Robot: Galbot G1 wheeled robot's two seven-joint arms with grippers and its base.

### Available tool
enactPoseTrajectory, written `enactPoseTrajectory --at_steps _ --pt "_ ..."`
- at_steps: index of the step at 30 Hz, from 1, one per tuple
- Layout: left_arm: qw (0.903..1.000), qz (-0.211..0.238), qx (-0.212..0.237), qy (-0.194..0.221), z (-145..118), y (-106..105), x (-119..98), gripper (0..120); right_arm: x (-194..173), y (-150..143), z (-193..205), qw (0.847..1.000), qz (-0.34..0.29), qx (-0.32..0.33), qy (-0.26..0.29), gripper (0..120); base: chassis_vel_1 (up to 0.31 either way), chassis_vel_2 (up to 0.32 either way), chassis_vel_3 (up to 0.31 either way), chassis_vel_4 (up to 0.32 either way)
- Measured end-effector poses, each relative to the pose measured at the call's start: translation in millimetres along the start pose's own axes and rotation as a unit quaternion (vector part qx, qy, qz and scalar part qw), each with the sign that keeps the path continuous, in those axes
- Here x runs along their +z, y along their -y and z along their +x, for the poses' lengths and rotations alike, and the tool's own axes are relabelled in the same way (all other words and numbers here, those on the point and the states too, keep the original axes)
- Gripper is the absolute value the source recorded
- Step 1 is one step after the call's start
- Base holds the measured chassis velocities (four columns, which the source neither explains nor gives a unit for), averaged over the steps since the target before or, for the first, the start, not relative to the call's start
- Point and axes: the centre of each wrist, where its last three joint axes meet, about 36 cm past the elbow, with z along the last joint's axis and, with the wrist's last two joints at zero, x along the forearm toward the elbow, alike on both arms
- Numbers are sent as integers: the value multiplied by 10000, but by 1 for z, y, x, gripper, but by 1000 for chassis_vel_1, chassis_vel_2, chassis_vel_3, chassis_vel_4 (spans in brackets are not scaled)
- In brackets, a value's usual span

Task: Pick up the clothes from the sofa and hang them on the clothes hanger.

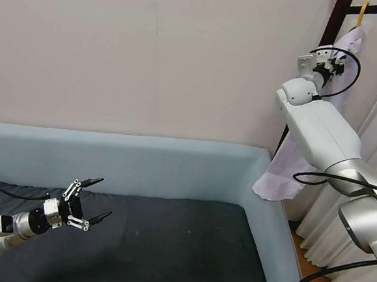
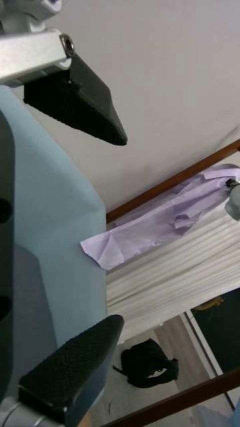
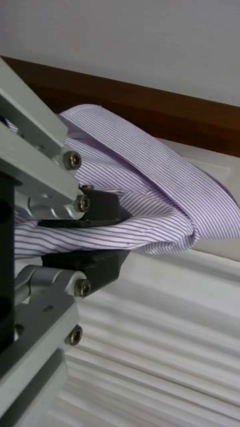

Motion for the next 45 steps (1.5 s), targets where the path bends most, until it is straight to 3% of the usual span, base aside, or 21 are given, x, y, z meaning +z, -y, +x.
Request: enactPoseTrajectory --at_steps 6,9,13,17,18,20,23,24,26,27,28,29,31,32,33,34,35,38,41,43,45 --pt "10000 6 -46 69 -1 3 1 100 -9 4 4 9994 -289 -182 -18 10 0 0 0 0" --pt "9997 5 -211 133 -1 5 1 100 -13 12 12 9982 -496 -299 175 22 0 0 0 0" --pt "9964 -52 -824 210 -1 19 6 100 -9 29 29 9949 -691 -488 550 35 0 0 0 0" --pt "9844 132 -1722 337 -4 46 5 100 12 64 74 9732 -1361 -1289 1334 52 0 0 0 0" --pt "9844 132 -1722 337 -4 46 5 100 12 64 74 9732 -1361 -1289 1334 52 0 0 0 0" --pt "9690 378 -2404 433 -15 63 0 100 45 87 100 9516 -1635 -1930 1744 62 0 0 0 0" --pt "9346 860 -3401 583 -43 94 -11 100 90 122 143 9116 -2106 -2941 1953 73 0 0 0 0" --pt "9346 860 -3401 583 -43 94 -11 100 90 122 143 9116 -2106 -2941 1953 73 0 0 0 0" --pt "9151 1227 -3792 609 -59 121 -15 100 129 148 186 8813 -2461 -3638 1746 85 0 0 0 0" --pt "9088 1327 -3912 590 -65 131 -15 100 143 154 200 8753 -2490 -3809 1638 87 0 0 0 0" --pt "8933 1433 -4228 514 -76 150 -15 100 172 165 230 8636 -2564 -4075 1498 93 0 0 0 0" --pt "8933 1433 -4228 514 -76 150 -15 100 172 165 230 8636 -2564 -4075 1498 93 0 0 0 0" --pt "8549 1413 -4990 144 -102 183 -19 100 221 179 273 8566 -2624 -4252 1288 99 0 0 0 0" --pt "8389 1304 -5284 -16 -114 198 -21 100 243 186 291 8557 -2586 -4337 1128 100 0 0 0 0" --pt "8292 1202 -5459 -81 -122 207 -23 100 254 190 302 8557 -2581 -4364 1038 100 0 0 0 0" --pt "8292 1202 -5459 -81 -122 207 -23 100 254 190 302 8557 -2581 -4364 1038 100 0 0 0 0" --pt "8196 1023 -5634 -212 -131 222 -26 100 278 200 329 8597 -2553 -4341 850 100 0 0 0 0" --pt "8135 874 -5729 -492 -143 259 -32 100 322 220 388 8822 -2310 -4062 581 100 0 0 0 0" --pt "8105 971 -5750 -544 -147 273 -34 100 330 227 407 8910 -2183 -3946 520 100 0 0 0 0" --pt "8118 1121 -5696 -632 -156 300 -51 100 329 248 453 9180 -1881 -3471 383 100 0 0 0 0" --pt "8135 1119 -5670 -649 -158 305 -59 100 323 255 466 9223 -1870 -3366 331 100 0 0 0 0"
